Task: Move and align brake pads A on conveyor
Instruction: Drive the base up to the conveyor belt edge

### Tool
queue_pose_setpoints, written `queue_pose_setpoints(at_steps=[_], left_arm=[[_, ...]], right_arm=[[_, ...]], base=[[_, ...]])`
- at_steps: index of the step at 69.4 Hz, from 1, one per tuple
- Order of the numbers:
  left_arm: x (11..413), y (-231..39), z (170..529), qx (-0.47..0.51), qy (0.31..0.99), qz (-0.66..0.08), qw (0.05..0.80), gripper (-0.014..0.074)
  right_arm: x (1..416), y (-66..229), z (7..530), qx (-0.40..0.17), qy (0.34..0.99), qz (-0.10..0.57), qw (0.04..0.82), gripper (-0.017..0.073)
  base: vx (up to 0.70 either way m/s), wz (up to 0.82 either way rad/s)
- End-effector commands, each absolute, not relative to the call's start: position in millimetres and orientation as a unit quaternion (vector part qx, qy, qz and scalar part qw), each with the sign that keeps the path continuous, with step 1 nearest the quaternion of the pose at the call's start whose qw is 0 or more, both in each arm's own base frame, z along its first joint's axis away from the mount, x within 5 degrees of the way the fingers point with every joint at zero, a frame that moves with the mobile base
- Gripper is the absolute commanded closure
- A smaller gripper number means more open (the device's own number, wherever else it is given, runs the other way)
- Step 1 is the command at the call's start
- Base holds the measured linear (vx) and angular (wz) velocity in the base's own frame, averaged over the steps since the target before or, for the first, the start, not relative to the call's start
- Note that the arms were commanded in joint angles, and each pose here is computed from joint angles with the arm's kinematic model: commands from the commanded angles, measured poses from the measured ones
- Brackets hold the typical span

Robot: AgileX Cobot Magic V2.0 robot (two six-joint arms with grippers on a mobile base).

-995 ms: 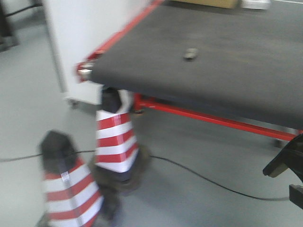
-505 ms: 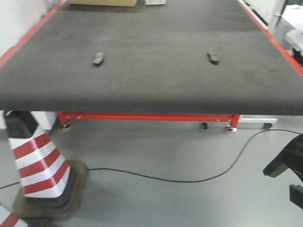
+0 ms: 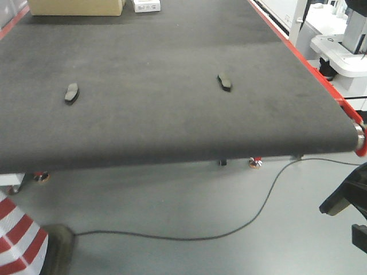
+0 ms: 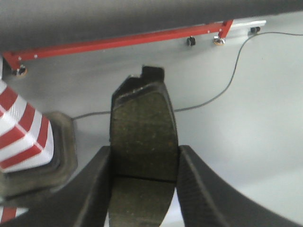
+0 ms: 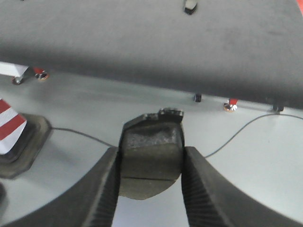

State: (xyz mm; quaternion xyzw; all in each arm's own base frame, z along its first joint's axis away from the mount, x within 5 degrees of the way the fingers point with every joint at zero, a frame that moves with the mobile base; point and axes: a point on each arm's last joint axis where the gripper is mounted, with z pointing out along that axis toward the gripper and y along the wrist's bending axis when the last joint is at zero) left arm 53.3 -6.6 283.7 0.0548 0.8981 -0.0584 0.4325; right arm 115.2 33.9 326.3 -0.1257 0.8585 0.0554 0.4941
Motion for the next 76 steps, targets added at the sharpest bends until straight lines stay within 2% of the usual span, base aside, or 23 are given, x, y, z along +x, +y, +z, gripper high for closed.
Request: queue_pose_setpoints(at_steps=[1,76], left_arm=[[57.3,-8.5,297.6,0.056,0.875,-0.071,0.475,0.06],[57.3,-8.5,297.6,0.056,0.875,-0.071,0.475,0.06]], right_arm=[[118.2,35.1,342.9,-0.127,0.827,0.061,0.544,0.0564],[118.2,35.1,342.7,-0.127,0.827,0.061,0.544,0.0564]], base=[[0.34,-0.03],[0.38,0.06]])
